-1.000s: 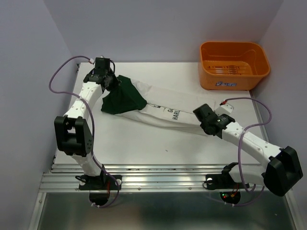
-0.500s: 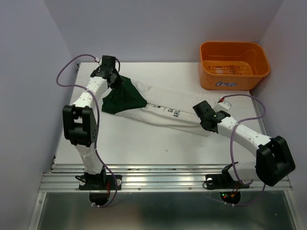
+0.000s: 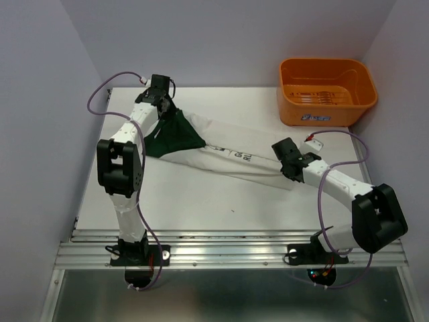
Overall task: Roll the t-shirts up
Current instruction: Fold the T-shirt at the center of the board.
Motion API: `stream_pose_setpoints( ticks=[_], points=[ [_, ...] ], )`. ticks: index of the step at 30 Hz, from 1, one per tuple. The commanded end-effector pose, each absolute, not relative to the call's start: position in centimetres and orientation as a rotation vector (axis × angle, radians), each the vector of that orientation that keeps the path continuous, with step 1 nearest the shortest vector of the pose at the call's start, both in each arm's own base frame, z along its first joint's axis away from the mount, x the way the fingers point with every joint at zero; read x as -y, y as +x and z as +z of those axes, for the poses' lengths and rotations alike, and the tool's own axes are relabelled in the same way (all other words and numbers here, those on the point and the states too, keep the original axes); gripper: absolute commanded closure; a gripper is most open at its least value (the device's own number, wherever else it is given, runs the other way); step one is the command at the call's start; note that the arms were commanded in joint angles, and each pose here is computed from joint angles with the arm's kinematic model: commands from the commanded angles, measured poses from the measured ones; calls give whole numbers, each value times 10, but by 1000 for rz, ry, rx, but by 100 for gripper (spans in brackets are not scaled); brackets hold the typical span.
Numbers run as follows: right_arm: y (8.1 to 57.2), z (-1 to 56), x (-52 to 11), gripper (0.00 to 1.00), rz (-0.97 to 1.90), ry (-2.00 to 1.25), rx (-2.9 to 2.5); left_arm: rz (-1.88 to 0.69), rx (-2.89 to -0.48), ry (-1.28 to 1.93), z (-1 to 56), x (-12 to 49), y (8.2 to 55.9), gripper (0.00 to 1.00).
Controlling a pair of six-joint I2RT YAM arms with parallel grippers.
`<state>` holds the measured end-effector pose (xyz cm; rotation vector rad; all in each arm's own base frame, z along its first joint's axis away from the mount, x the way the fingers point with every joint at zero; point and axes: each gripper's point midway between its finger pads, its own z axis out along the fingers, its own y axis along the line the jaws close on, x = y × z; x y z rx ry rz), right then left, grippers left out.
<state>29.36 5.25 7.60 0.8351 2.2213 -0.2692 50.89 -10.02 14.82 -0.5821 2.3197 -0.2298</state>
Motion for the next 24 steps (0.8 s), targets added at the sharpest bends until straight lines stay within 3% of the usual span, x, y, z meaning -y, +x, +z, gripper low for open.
stream_pose_setpoints(
  ticks=[1, 18, 21, 24],
  points=[
    [313, 89, -50, 99, -255, 842, -2167, -213, -2248, -562, 176, 99, 524, 100],
    [338, 88, -51, 99, -266, 808, -2166, -164, -2258, -594, 149, 99, 547, 100],
    [345, 86, -48, 86, -295, 802, -2169, -165, -2251, -599, 148, 99, 552, 100],
    [349, 95, -44, 68, -297, 796, -2153, -149, -2262, -605, 147, 98, 553, 81]
  ],
)
